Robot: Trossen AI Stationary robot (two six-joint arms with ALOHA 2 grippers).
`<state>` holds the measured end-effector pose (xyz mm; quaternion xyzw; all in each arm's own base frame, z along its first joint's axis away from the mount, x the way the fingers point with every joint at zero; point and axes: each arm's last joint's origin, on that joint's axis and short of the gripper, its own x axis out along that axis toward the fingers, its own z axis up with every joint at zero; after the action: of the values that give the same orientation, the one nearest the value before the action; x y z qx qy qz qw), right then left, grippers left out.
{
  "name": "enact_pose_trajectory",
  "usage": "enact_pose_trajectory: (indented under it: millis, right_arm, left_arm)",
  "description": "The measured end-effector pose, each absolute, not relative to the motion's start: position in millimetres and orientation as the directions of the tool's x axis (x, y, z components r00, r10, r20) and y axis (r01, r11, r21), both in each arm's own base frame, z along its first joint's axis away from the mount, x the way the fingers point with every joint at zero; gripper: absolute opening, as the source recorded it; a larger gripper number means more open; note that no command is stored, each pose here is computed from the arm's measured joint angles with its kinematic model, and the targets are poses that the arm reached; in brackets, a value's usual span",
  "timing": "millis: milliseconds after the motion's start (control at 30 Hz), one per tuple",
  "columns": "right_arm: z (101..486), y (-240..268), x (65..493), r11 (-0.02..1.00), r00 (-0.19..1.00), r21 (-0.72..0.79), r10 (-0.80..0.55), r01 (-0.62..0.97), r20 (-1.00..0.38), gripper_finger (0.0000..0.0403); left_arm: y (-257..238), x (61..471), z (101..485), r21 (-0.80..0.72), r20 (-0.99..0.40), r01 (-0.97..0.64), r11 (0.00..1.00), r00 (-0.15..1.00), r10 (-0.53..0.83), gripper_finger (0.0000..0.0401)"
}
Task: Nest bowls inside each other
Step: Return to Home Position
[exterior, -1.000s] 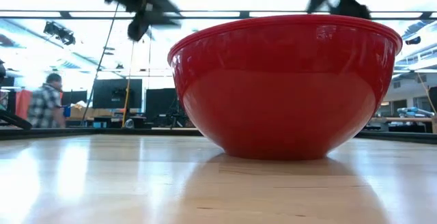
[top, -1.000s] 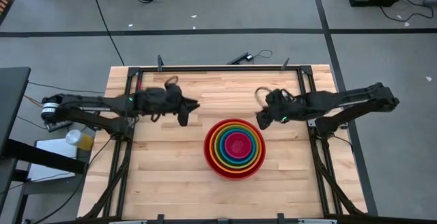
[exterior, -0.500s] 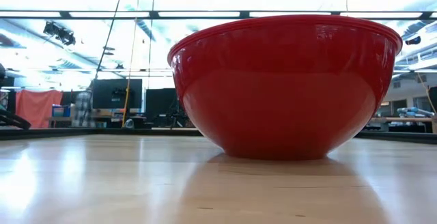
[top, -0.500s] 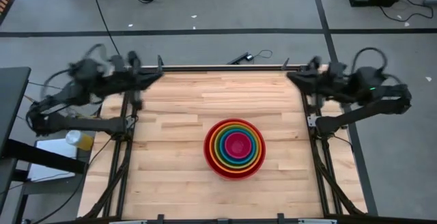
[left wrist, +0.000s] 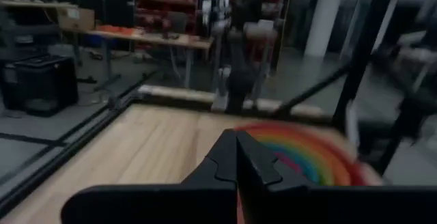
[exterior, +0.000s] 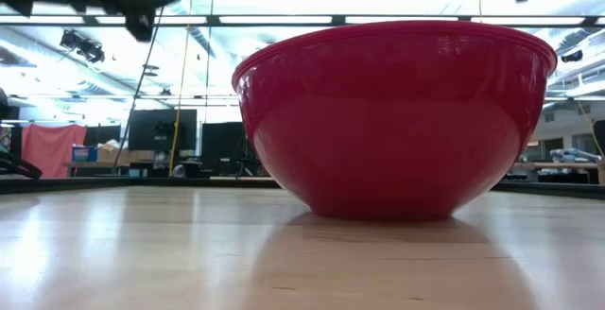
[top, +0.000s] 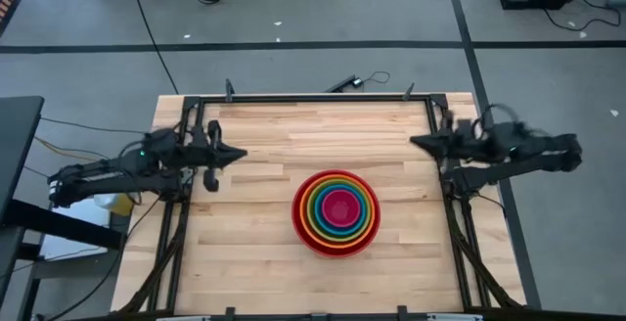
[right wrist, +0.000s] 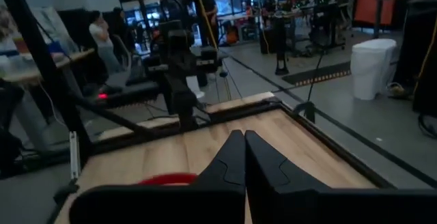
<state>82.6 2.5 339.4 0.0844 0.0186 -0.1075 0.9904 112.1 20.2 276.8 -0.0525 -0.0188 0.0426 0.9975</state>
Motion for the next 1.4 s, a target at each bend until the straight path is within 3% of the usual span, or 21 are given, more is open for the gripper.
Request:
enact_pose_trajectory:
  millis: [167, 400, 533, 767, 967, 1067, 1267, 1400]
  right_arm:
    - [288.7, 5.5, 102.3, 0.964, 0.982, 0.199, -0.187, 0.176, 0.034, 0.0002]
    - [234.4, 7.1, 108.3, 0.965, 0.986, 0.202, -0.167, 0.166, -0.013, 0.0002]
    - [211.2, 5.2, 102.1, 0.956, 0.984, 0.245, -0.175, 0.164, 0.026, 0.0002]
    - [199.5, 4.4, 90.6, 0.959, 0.978, 0.262, -0.149, 0.106, 0.147, 0.0002]
    - [188.9, 3.8, 91.2, 0.961, 0.987, 0.245, -0.148, 0.13, 0.058, 0.0003]
    - [183.4, 3.6, 91.9, 0.955, 0.99, 0.264, -0.141, 0.132, 0.017, 0.0003]
    - [173.1, 3.9, 96.3, 0.947, 0.987, 0.301, -0.142, 0.112, 0.077, 0.0003]
    - [171.6, 3.8, 96.7, 0.948, 0.987, 0.294, -0.144, 0.118, 0.065, 0.0003]
  left_arm:
    - [24.5, 116.1, 248.8, -0.13, 0.004, -0.131, 0.983, 0.991, 0.132, 0.0001]
    - [27.6, 112.6, 233.3, -0.081, -0.008, -0.163, 0.983, 0.987, 0.163, 0.0]
    - [28.3, 105.1, 227.6, -0.079, 0.031, -0.185, 0.98, 0.982, 0.187, 0.0]
    - [28.0, 103.9, 202.5, -0.129, 0.103, -0.171, 0.977, 0.977, 0.184, 0.0]
    - [30.1, 107.6, 182.2, -0.167, 0.075, -0.184, 0.969, 0.977, 0.199, 0.0]
    - [27.3, 108.3, 176.3, -0.167, 0.069, -0.134, 0.977, 0.987, 0.147, 0.0]
    - [18.4, 109.9, 173.3, -0.165, 0.048, 0.005, 0.986, 0.999, 0.003, 0.0]
    - [16.8, 110.1, 173.1, -0.157, 0.048, 0.023, 0.987, 0.999, -0.015, 0.0]
